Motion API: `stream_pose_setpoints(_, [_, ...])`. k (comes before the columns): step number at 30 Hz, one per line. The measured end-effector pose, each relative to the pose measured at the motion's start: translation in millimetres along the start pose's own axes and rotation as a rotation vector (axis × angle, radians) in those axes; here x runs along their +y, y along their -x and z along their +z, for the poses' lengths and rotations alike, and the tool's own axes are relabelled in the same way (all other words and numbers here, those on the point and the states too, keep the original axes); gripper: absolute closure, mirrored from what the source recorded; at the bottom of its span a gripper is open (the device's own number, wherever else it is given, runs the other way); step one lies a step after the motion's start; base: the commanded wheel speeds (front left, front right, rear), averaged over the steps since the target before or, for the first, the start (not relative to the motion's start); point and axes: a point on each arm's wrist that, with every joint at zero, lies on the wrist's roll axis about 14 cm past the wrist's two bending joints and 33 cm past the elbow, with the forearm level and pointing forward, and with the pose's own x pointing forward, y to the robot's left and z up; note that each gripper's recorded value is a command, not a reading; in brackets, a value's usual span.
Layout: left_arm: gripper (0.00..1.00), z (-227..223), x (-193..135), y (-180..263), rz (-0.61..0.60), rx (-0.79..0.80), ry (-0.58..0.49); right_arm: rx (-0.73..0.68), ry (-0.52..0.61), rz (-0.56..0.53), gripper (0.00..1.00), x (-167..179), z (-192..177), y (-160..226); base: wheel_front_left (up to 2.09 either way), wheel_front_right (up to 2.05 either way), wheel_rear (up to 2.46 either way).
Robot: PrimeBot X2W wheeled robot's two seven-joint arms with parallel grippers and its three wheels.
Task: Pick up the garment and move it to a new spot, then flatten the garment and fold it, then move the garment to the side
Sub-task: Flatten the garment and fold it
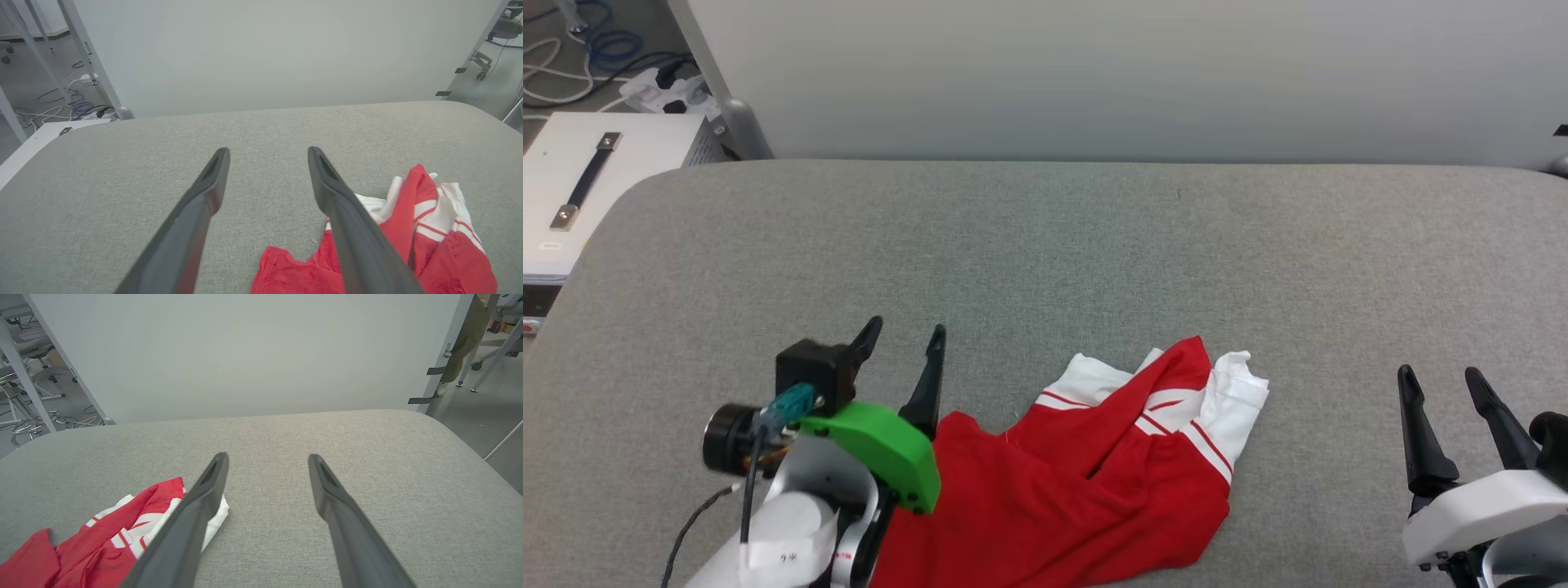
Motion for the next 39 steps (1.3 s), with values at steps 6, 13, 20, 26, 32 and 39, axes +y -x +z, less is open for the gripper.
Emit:
stream_pose_setpoints(6, [0.0, -4.5, -49.3, -44.4, -0.228, 0.111, -0.055, 0.006, -0.001, -0.008, 0.0, -2.9, -2.5, -13.0, 0.0, 0.0, 0.0])
stream_pose_setpoints(13, [0.0, -53.7, -95.5, -77.0, -0.432, 0.374, -0.135, 0.031, -0.003, -0.033, 0.0, -11.7, -14.3, -23.2, 0.0, 0.0, 0.0])
stream_pose_setpoints(20, [0.0, -115.4, -101.4, -89.6, -0.519, 0.663, -0.232, 0.07, -0.01, -0.059, 0.0, -20.7, -31.9, -29.9, 0.0, 0.0, 0.0])
stream_pose_setpoints(26, [0.0, -162.8, -96.6, -86.4, -0.554, 0.858, -0.334, 0.1, -0.024, -0.086, 0.0, -29.8, -46.7, -32.9, 0.0, 0.0, 0.0])
stream_pose_setpoints(32, [0.92, -177.7, -99.1, -89.4, -0.584, 0.95, -0.424, 0.119, -0.032, -0.109, 0.0, -36.9, -55.7, -31.6, 0.0, 0.0, 0.0])
stream_pose_setpoints(39, [1.0, -168.6, -107.5, -97.0, -0.596, 0.862, -0.384, 0.107, -0.032, -0.116, 0.0, -39.2, -53.1, -30.6, 0.0, 0.0, 0.0])
